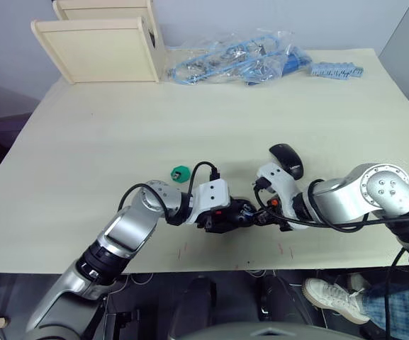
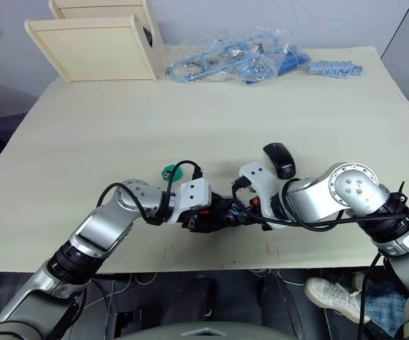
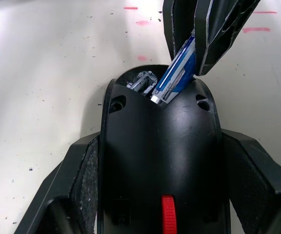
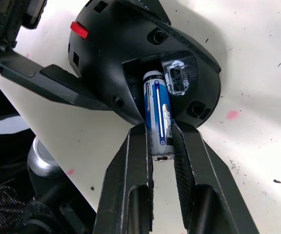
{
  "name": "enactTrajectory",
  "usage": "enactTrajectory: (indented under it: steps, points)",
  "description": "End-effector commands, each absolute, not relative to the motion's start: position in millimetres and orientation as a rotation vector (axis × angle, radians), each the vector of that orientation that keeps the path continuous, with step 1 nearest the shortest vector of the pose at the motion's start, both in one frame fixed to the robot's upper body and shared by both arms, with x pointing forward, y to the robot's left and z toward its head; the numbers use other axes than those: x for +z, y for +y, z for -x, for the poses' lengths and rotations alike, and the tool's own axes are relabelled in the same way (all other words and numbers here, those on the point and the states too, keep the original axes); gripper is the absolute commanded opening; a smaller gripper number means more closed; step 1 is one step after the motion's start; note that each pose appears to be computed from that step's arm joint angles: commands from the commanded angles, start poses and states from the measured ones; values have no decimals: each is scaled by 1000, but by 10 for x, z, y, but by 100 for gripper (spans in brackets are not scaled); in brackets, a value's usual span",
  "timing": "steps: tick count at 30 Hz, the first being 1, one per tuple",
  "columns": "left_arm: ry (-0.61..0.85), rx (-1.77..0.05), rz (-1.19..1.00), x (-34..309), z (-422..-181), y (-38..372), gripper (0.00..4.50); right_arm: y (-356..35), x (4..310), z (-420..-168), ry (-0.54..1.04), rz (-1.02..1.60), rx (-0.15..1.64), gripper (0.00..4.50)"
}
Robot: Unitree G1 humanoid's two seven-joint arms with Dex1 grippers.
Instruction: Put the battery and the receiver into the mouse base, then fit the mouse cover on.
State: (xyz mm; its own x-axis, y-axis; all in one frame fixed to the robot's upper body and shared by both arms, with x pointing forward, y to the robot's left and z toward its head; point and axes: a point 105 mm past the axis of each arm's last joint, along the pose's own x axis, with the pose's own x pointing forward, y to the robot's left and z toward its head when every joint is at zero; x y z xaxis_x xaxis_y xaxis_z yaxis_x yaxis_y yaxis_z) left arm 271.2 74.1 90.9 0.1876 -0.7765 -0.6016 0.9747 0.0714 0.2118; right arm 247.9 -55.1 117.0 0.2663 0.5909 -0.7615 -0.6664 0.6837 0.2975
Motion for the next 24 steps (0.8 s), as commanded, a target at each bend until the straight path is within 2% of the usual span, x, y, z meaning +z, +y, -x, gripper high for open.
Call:
enactTrajectory:
  steps: [1, 5, 7, 8, 10, 14, 18, 21, 24]
  points:
    - [413, -1400, -650, 806, -2617, 714, 294, -467, 1175, -2463, 989, 73, 869, 7]
    - [413, -1398, -646, 799, -2615, 705, 294, -445, 1152, -2467, 1001, 76, 869, 7]
    - [414, -1397, -644, 800, -2615, 701, 294, -464, 1154, -2484, 997, 91, 858, 114]
    - [413, -1397, -643, 801, -2615, 698, 294, -480, 1162, -2498, 992, 90, 848, 154]
    - [414, -1394, -640, 798, -2618, 704, 294, -525, 1233, -2530, 963, 69, 837, 270]
    - [415, -1392, -639, 796, -2616, 702, 294, -607, 1300, -2498, 943, 81, 854, 447]
    - [413, -1391, -635, 796, -2612, 698, 294, -670, 1422, -2368, 806, 188, 922, 447]
    - [414, -1391, -635, 795, -2607, 701, 294, -696, 1412, -2302, 759, 179, 942, 447]
    - [414, -1386, -637, 792, -2619, 716, 294, -634, 1496, -2263, 585, 115, 1001, 447]
